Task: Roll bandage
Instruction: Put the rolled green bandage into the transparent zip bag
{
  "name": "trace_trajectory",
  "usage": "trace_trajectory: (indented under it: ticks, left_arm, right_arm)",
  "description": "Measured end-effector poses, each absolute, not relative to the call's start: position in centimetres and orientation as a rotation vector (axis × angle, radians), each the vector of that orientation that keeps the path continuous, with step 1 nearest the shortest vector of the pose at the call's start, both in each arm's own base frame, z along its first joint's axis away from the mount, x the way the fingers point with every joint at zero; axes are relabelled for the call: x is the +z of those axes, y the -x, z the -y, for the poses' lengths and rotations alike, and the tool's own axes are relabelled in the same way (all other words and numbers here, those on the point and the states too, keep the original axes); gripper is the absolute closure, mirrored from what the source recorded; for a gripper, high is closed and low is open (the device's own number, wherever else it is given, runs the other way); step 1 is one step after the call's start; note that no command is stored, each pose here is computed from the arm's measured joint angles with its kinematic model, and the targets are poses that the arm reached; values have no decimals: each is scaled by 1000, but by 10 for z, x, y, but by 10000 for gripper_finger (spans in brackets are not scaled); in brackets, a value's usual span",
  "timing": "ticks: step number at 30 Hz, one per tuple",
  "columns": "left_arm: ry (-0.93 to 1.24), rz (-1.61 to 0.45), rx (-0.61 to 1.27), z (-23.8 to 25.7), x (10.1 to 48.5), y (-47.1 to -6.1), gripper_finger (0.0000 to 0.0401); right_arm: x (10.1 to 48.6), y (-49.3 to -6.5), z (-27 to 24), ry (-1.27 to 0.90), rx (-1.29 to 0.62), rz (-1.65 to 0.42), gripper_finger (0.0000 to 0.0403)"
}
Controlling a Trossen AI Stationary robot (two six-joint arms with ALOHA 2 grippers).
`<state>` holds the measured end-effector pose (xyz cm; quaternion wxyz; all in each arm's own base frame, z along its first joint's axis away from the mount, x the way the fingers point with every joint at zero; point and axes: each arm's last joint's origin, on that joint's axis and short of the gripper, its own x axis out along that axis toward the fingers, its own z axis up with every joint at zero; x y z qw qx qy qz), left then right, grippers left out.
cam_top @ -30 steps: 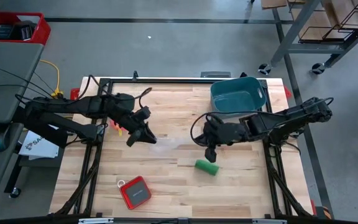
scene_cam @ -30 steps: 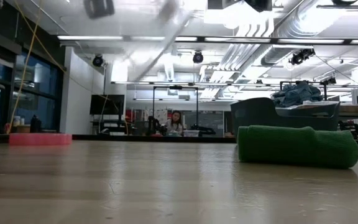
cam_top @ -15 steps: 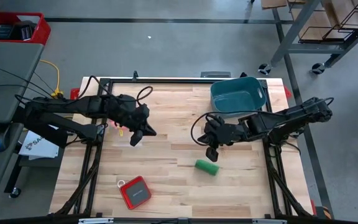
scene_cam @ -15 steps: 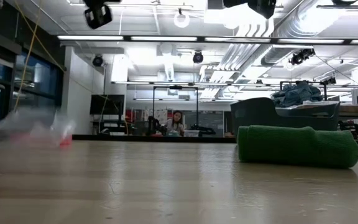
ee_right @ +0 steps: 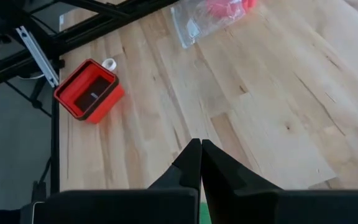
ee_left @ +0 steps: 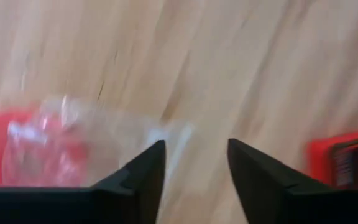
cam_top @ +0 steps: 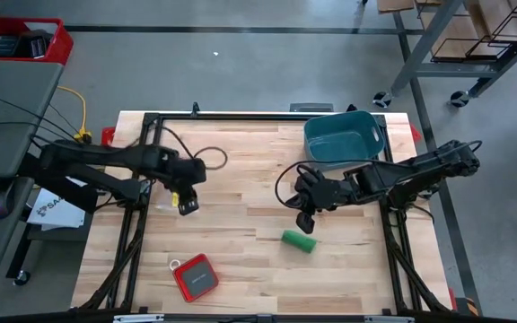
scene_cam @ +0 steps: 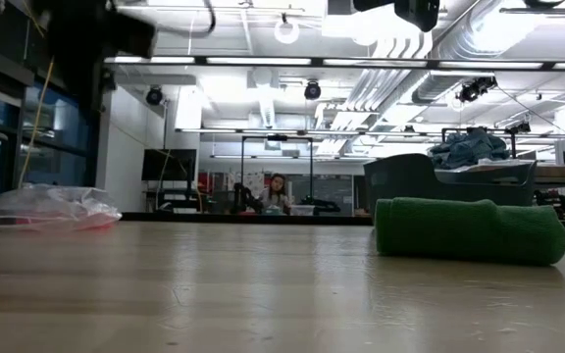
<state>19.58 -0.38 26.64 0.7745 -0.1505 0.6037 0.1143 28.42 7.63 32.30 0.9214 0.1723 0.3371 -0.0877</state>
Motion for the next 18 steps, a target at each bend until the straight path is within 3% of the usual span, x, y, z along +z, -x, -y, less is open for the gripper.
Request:
trace_trajectory:
  ticks: [6,12,18]
  left_arm:
    - [183,-1544,291,3,215,-182,174]
    - [175,-1623,175,4,179,-178,180]
    - [150,-1657,132,6,171,-182,193]
  right_arm:
    - [322,-285,-77,-361,-185,-697,402]
    - [321,-285,-77,-366,-187,-697,402]
    - [321,-285,-77,-364,-189,-703,402]
